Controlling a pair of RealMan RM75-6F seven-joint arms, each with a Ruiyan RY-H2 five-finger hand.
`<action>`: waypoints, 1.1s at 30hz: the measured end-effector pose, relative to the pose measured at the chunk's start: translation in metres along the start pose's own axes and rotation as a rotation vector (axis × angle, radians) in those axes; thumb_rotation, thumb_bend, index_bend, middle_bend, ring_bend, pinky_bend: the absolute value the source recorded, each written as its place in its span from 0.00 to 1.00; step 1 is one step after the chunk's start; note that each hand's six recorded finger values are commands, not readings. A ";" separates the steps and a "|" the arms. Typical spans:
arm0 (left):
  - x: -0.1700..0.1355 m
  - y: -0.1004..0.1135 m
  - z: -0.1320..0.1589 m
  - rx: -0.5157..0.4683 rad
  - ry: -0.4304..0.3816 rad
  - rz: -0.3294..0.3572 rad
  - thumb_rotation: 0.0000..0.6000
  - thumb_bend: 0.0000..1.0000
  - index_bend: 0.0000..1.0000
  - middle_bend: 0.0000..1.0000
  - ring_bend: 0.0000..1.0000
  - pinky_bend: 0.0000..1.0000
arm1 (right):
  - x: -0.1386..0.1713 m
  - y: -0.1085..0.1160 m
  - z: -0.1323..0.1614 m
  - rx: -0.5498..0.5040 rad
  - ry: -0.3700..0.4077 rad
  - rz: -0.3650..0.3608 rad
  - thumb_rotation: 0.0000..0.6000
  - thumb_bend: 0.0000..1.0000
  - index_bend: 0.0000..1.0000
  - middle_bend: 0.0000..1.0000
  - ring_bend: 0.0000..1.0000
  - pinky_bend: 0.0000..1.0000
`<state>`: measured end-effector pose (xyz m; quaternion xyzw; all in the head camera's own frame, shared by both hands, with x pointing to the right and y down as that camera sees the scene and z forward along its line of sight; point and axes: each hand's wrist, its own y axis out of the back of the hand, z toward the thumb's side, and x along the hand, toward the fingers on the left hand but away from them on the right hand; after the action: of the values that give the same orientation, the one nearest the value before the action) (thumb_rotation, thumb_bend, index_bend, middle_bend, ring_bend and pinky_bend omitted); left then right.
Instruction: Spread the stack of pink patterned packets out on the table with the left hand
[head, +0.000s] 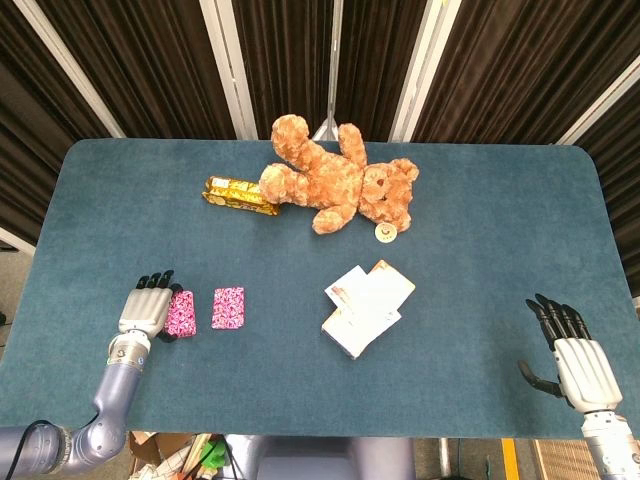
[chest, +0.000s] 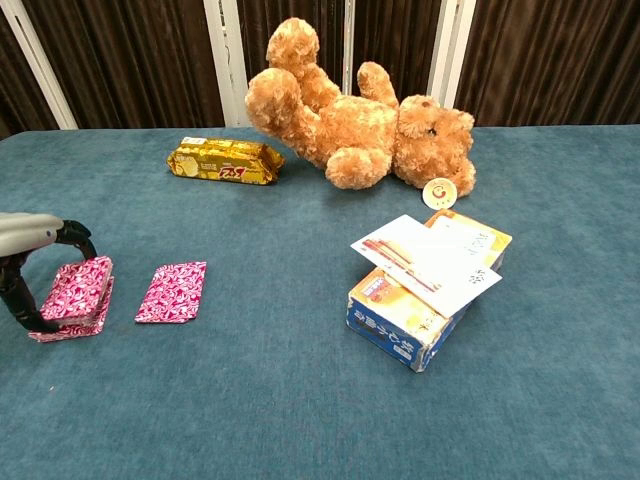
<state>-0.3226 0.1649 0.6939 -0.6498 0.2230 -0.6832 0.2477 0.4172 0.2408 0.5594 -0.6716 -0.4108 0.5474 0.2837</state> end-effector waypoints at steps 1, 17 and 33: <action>-0.001 0.002 0.000 -0.007 -0.003 0.005 1.00 0.51 0.44 0.00 0.00 0.00 | 0.000 0.000 0.000 0.000 0.000 0.000 1.00 0.36 0.00 0.00 0.00 0.05; -0.027 0.009 0.020 -0.010 -0.130 0.012 1.00 0.51 0.44 0.00 0.00 0.00 | 0.000 0.000 0.000 0.003 -0.002 -0.002 1.00 0.36 0.00 0.00 0.00 0.05; -0.057 -0.022 0.068 0.114 -0.285 -0.072 1.00 0.37 0.31 0.00 0.00 0.00 | -0.001 0.001 -0.001 -0.002 -0.005 -0.003 1.00 0.36 0.00 0.00 0.00 0.05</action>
<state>-0.2539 0.2189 0.6675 -0.7326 0.1230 -0.6039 0.2888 0.4180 0.2401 0.5593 -0.6699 -0.4130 0.5482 0.2831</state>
